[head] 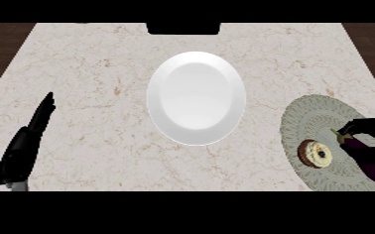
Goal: Pick the eggplant from the placemat and place it in the plate
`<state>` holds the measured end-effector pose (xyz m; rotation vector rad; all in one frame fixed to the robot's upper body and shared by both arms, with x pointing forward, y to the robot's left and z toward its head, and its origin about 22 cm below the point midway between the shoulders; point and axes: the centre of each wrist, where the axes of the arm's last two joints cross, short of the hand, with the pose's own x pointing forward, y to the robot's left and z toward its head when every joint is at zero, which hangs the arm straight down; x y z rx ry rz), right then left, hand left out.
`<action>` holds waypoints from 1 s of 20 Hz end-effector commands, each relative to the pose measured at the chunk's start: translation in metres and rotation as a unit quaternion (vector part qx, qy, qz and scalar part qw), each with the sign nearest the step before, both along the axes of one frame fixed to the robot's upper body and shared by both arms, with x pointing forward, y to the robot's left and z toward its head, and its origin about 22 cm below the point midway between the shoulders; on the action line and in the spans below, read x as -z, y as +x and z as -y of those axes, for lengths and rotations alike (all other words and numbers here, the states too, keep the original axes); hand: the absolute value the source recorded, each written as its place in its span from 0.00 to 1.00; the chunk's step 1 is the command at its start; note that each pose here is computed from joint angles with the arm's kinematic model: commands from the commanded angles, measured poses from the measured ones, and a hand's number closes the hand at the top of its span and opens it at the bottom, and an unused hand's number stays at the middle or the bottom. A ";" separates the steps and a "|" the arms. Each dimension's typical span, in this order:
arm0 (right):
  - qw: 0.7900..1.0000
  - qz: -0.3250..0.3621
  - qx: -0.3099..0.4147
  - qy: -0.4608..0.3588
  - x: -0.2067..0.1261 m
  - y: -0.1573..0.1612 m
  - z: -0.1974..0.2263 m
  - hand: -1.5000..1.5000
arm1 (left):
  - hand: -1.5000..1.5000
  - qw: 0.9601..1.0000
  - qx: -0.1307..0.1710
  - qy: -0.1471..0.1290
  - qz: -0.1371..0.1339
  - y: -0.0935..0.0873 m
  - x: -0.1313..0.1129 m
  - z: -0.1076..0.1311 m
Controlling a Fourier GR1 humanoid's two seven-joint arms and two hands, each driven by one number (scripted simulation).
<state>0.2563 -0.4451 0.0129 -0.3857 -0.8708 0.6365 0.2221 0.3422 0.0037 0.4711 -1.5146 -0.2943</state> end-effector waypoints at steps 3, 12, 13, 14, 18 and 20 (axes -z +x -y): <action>1.000 0.005 -0.010 -0.004 0.002 0.018 -0.009 1.00 | 0.50 1.000 0.005 0.000 -0.001 -0.018 -0.006 0.000; 0.938 0.166 -0.204 -0.225 -0.072 0.089 -0.049 1.00 | 0.50 0.998 0.055 -0.001 0.019 0.016 -0.009 0.021; 0.931 0.194 -0.202 -0.234 -0.085 0.096 -0.041 1.00 | 0.50 0.999 0.044 -0.004 0.016 0.016 0.001 0.028; 0.926 0.214 -0.194 -0.243 -0.086 0.103 -0.043 1.00 | 0.50 0.999 0.050 -0.001 0.019 0.018 -0.003 0.024; 0.906 0.299 -0.188 -0.235 -0.096 0.126 -0.049 1.00 | 0.50 0.999 0.040 -0.010 0.010 0.019 0.005 0.026; 0.891 0.357 -0.172 -0.223 -0.111 0.130 -0.041 1.00 | 0.50 1.000 0.026 0.002 0.016 0.009 0.002 0.013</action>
